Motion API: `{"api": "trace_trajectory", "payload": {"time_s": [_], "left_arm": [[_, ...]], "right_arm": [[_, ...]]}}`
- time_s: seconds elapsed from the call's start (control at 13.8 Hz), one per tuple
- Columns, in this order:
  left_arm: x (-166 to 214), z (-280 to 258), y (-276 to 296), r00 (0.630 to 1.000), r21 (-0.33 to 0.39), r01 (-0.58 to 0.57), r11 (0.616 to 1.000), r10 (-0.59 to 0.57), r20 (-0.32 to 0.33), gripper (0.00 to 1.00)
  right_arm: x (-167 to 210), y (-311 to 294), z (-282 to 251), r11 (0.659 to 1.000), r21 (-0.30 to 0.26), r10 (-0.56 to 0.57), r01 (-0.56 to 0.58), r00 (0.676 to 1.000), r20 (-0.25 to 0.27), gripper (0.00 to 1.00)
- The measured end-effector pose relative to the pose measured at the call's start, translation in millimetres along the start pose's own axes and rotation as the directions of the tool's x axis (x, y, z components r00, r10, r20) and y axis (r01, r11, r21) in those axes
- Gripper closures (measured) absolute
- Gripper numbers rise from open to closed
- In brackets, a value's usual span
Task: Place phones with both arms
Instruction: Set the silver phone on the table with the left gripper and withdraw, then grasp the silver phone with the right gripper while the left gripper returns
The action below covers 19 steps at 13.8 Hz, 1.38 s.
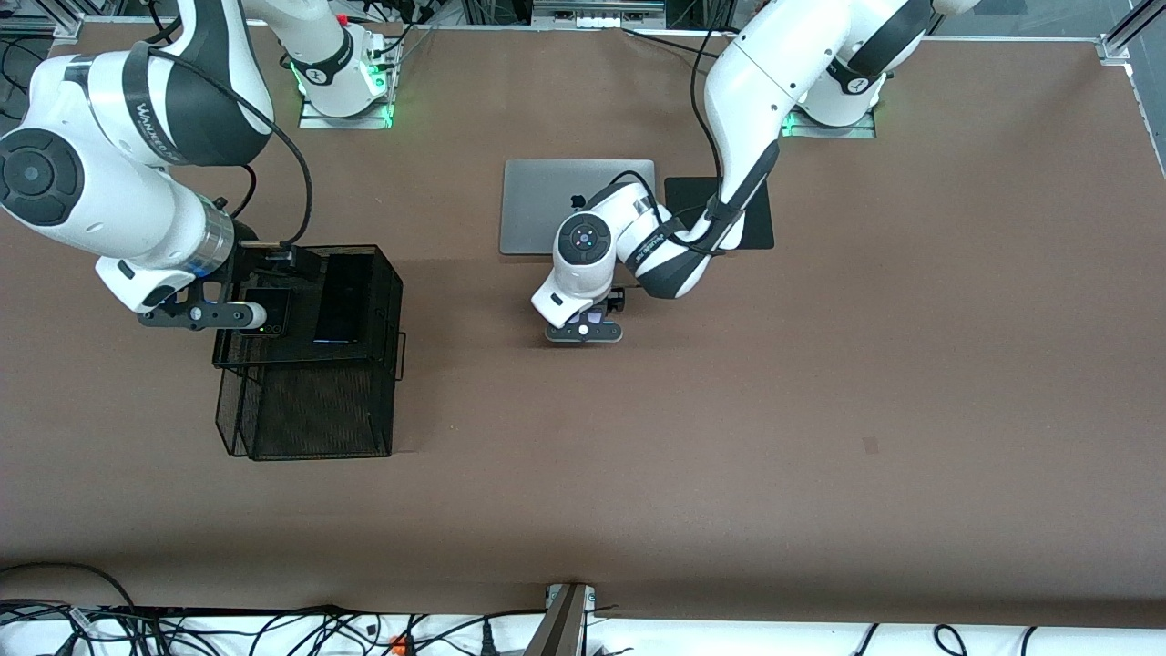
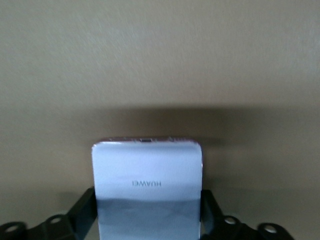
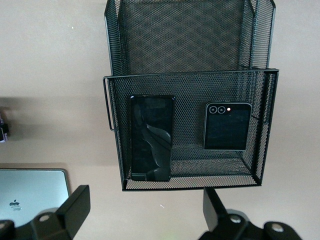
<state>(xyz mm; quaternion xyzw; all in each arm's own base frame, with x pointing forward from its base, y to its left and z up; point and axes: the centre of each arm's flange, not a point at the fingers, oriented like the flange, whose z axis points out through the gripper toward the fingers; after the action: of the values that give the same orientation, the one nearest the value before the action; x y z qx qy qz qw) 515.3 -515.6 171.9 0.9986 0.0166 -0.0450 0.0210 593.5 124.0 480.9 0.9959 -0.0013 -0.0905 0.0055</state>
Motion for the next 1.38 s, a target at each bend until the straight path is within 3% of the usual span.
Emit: {"api": "trace_trajectory", "payload": {"time_s": [0.07,0.22,0.51,0.87,1.09,1.38], "left_arm": [[4.2,-7.0,-1.2,1.000,-0.001,0.005,1.000,-0.005,-0.007,0.00],[15.3,-40.3,-10.5,1.000,0.030,0.023,0.999,-0.023,0.001,0.00],[60.6,-186.8,-83.7,0.998,0.058,0.057,0.997,-0.056,-0.031,0.00],[91.3,-332.1,-235.7,0.999,0.098,0.022,0.995,-0.018,-0.038,0.00],[98.9,-379.8,-326.5,0.999,0.110,-0.037,0.993,0.040,-0.024,0.00],[79.6,-428.9,-382.4,0.998,0.121,-0.010,0.993,0.018,-0.067,0.00]], "right_arm": [[0.0,0.2,0.0,1.000,0.000,0.000,0.000,1.000,0.000,0.00],[0.5,0.9,0.3,1.000,0.000,0.002,-0.002,1.000,0.000,0.00],[7.9,-25.3,12.5,1.000,-0.016,0.018,-0.019,0.999,-0.033,0.00],[-5.6,-193.3,80.9,0.998,-0.051,0.037,-0.044,0.991,-0.129,0.00],[-27.3,-310.3,118.9,0.998,-0.027,0.053,-0.059,0.981,-0.186,0.00],[-47.2,-411.0,179.0,0.999,-0.001,0.047,-0.048,0.980,-0.194,0.00]]}}
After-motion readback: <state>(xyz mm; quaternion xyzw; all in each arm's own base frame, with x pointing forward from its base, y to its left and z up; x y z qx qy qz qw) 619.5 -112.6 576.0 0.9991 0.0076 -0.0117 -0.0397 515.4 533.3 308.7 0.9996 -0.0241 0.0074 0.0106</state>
